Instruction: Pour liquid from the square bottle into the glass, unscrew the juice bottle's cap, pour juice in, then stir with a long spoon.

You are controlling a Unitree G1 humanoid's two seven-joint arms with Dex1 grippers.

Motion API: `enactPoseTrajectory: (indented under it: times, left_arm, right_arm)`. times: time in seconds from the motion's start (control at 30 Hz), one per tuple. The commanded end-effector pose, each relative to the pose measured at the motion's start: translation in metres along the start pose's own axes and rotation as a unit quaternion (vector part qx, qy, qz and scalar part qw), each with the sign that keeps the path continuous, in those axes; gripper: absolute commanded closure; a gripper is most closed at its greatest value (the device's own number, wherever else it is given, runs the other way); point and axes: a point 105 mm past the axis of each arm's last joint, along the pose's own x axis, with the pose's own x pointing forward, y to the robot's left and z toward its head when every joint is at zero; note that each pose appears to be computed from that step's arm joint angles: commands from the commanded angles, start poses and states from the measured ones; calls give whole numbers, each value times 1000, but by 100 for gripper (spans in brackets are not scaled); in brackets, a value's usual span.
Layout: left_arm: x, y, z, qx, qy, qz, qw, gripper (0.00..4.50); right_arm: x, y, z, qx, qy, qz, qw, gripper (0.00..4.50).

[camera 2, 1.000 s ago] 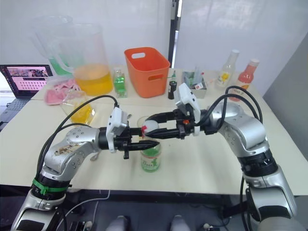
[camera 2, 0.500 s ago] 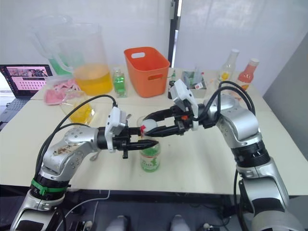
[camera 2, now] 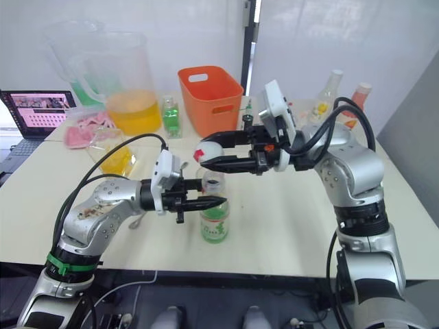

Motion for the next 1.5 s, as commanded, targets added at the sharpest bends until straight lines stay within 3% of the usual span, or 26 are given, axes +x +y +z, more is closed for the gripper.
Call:
enactPoseTrajectory:
  times: [0.03,0.23,0.33,0.43,0.67,0.83,1.13,1.5]
  left_arm:
    - [5,-4,-12,-16,17,-11,1000,303]
    - [6,-5,-13,-19,15,-19,1000,303]
    - [8,-5,-13,-20,14,-23,999,303]
    - [10,-5,-13,-19,12,-28,999,303]
    - [10,-6,-14,-19,11,-31,999,303]
    - [11,-6,-14,-19,9,-29,999,303]
    - [10,-5,-13,-17,10,-22,1000,303]
    - [8,-6,-13,-15,12,-20,1000,303]
  right_arm:
    - [-16,-3,17,-26,-4,-39,999,290]
    - [-63,-20,17,-16,14,-168,986,290]
    - [-95,-27,1,10,46,-256,966,290]
    - [-133,-33,-23,31,69,-364,928,290]
    - [-186,-30,-82,65,108,-527,841,290]
    - [-203,-21,-130,91,140,-597,785,290]
    - [-213,-12,-182,135,177,-656,721,290]
    - [-208,-6,-213,182,168,-677,693,290]
